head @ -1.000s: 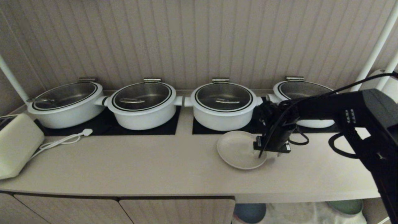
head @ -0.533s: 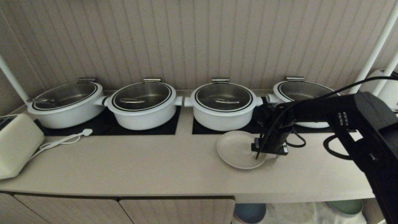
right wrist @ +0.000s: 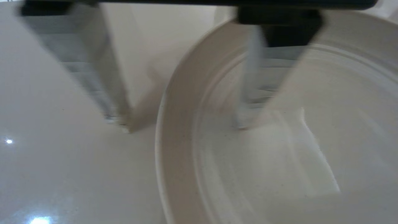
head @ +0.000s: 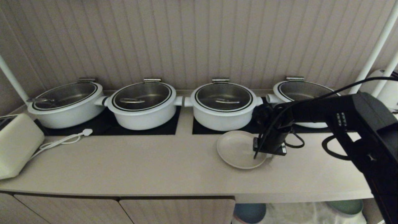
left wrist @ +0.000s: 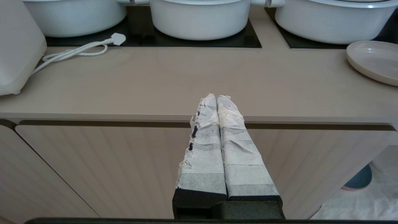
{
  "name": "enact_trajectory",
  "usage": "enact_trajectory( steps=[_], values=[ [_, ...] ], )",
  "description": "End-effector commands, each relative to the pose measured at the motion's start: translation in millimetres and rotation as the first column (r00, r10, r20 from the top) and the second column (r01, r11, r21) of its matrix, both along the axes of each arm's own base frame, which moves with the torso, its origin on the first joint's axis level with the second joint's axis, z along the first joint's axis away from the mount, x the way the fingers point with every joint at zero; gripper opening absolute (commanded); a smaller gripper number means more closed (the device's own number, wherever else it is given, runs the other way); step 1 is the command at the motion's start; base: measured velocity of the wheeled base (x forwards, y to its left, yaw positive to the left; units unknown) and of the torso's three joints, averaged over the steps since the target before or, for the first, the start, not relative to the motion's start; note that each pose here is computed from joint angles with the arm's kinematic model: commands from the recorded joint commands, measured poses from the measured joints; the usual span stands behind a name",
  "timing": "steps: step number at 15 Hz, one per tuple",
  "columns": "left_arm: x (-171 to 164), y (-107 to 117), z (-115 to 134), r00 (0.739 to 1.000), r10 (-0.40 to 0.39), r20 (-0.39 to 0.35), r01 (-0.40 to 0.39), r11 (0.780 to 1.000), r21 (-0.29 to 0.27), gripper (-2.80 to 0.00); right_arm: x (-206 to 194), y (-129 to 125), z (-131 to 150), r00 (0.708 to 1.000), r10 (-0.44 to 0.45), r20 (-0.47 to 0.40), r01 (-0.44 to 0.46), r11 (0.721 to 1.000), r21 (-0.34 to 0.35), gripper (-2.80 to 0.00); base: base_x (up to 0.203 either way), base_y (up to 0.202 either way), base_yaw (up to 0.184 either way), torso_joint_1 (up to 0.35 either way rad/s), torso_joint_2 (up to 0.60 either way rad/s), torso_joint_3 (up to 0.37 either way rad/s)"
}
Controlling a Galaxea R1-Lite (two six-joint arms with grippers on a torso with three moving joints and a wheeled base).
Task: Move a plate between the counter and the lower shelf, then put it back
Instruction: Pick up the plate
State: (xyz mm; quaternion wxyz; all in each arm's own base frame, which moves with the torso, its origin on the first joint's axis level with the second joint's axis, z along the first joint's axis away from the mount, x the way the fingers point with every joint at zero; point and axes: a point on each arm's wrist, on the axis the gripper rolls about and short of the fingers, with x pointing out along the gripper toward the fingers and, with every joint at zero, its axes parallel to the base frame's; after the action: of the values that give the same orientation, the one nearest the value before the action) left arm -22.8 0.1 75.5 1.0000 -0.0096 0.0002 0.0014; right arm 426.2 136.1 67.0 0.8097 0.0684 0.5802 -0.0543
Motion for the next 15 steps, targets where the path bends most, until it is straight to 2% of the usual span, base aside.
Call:
enact_trajectory(
  steps=[1, 15],
  values=[
    [0.0, 0.0, 0.0, 1.000, 0.000, 0.000, 0.000, 1.000, -0.001, -2.80, 0.1, 0.7, -2.5, 1.000, -0.003, -0.009, 0.003, 1.000, -0.003, -2.80, 0.000, 0.000, 0.000, 0.000, 0.00, 0.000],
    [0.0, 0.0, 0.0, 1.000, 0.000, 0.000, 0.000, 1.000, -0.001, -2.80, 0.8, 0.9, 1.2, 0.999, -0.039, 0.003, 0.039, 0.999, 0.012, -2.80, 0.000, 0.000, 0.000, 0.000, 0.00, 0.000]
  ],
)
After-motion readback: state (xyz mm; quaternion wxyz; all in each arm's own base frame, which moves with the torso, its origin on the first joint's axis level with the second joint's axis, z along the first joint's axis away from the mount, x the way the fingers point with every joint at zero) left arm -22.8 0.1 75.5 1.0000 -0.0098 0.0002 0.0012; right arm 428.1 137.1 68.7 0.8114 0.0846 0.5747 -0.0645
